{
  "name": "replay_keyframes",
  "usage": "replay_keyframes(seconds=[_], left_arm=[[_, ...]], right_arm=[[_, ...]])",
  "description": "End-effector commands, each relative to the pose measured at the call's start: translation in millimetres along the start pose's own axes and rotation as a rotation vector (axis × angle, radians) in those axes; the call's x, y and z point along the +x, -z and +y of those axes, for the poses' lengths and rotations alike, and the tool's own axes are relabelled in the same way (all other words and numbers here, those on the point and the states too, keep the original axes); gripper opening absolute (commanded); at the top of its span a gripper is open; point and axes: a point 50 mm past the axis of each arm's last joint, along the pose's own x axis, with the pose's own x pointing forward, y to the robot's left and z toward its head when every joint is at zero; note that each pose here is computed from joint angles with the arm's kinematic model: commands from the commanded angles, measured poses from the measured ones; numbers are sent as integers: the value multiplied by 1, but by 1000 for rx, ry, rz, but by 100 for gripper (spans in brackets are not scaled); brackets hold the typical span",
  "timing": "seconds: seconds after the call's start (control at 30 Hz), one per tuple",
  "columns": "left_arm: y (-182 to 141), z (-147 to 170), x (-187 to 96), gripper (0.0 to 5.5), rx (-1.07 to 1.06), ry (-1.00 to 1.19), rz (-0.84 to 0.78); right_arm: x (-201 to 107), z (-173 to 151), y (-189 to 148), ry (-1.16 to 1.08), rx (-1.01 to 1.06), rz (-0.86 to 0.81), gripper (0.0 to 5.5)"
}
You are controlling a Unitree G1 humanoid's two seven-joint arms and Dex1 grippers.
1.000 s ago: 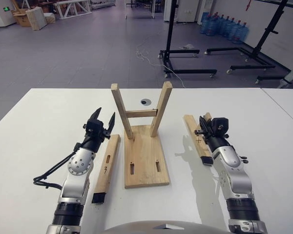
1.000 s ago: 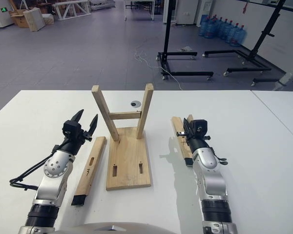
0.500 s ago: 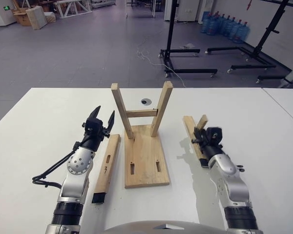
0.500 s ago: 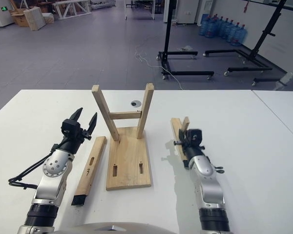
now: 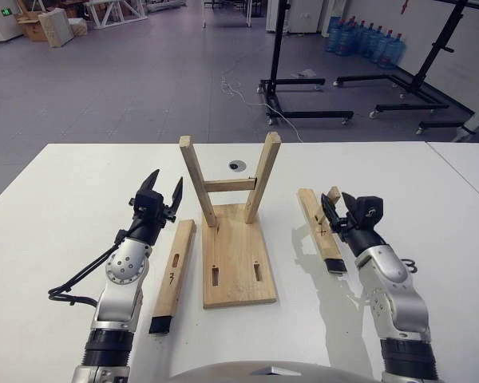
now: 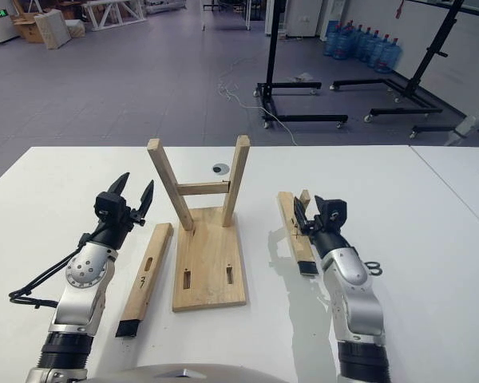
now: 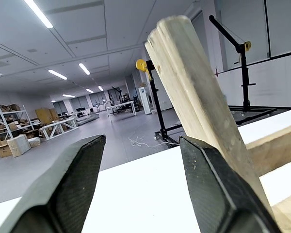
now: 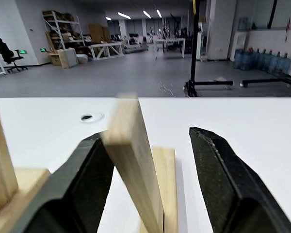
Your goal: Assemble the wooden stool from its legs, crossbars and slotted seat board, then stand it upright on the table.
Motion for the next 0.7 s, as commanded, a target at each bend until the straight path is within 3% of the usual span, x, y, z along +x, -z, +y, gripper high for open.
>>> replay_keyframes(seconds=[0.03, 0.3, 0.43, 0.53, 0.63, 0.7], left_arm=[[1, 6, -5, 278, 26, -22, 14], [1, 6, -6, 278, 29, -35, 18], [2, 4, -4, 278, 28, -28, 15], [2, 3, -4, 278, 25, -26, 15], [4, -1, -3, 278, 13, -6, 22], [5, -1, -3, 278, 11, 6, 26]], right_arm=[[10, 3, -38, -56, -10, -106, 264], [35, 4, -96, -79, -53, -269, 264], [44, 4, -104, -71, -110, -286, 264], [50, -1, -71, -25, -212, -183, 264], [58, -3, 6, 27, -286, 118, 264], [61, -1, 31, 45, -300, 214, 264]])
